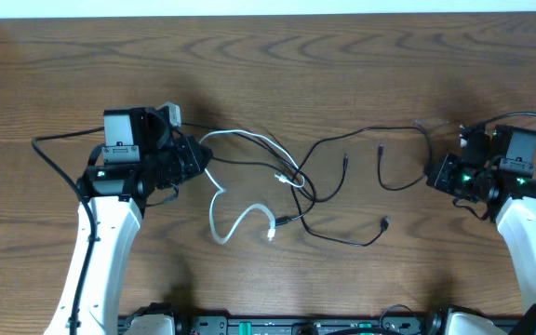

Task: Untangle cables

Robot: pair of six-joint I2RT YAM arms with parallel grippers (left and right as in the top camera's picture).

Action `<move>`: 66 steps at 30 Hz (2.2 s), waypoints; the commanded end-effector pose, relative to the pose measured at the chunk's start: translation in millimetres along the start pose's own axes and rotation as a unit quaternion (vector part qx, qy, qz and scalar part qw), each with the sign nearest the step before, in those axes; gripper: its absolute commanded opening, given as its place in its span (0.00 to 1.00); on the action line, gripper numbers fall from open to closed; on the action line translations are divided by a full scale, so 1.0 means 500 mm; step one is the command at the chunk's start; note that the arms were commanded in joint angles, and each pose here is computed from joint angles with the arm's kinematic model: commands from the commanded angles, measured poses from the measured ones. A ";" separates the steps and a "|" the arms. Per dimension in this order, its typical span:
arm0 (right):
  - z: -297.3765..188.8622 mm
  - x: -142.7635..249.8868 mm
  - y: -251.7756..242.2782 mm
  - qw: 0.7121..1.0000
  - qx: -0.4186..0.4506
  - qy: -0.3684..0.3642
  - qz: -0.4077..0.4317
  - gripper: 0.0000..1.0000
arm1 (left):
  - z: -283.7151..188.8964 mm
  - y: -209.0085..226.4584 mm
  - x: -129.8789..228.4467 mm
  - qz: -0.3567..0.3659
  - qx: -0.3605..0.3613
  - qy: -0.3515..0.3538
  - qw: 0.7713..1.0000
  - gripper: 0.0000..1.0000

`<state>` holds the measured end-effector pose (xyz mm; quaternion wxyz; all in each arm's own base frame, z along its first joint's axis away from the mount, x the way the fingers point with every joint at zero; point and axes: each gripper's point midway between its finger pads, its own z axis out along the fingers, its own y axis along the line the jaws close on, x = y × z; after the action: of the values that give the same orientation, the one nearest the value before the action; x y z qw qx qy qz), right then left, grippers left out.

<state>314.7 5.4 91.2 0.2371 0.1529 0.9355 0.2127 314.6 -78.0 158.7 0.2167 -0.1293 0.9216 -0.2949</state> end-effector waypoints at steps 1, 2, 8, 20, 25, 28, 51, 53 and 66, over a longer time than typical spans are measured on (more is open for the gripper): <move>-0.014 -0.012 0.027 0.999 -0.032 -0.015 -0.019 0.01 | -0.003 -0.007 0.024 0.005 0.002 0.021 1.000 0.08; -0.016 -0.016 0.024 0.999 -0.026 -0.020 -0.015 0.01 | -0.002 -0.006 0.033 0.005 -0.001 0.030 1.000 0.08; -0.020 -0.028 -0.016 0.999 0.034 -0.038 0.010 0.01 | 0.002 -0.011 0.090 0.029 -0.008 0.082 0.996 0.08; -0.020 -0.001 -0.037 0.998 0.062 -0.014 0.021 0.01 | 0.025 -0.047 0.088 0.109 -0.006 0.067 0.992 0.30; -0.021 0.003 -0.039 0.998 0.065 -0.010 0.021 0.01 | 0.028 -0.061 0.066 0.121 0.007 0.044 0.992 0.70; -0.021 0.006 -0.040 0.998 0.066 -0.007 0.023 0.01 | 0.028 -0.063 0.065 0.120 0.009 0.044 0.992 0.79; -0.021 0.026 -0.044 0.997 0.070 0.012 0.030 0.01 | 0.240 -0.154 0.256 0.183 0.038 0.200 0.962 0.79; -0.021 0.026 -0.044 0.997 0.070 0.013 0.030 0.01 | 0.264 -0.164 0.278 0.195 0.044 0.208 0.958 0.78; -0.021 0.031 -0.045 0.997 0.071 0.017 0.032 0.01 | 0.345 -0.129 0.357 0.242 -0.037 0.217 0.945 0.69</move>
<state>292.1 -10.0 79.9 0.1970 0.1932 0.9481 0.1577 246.8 -279.0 19.3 0.0630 0.1576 0.9553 -0.2422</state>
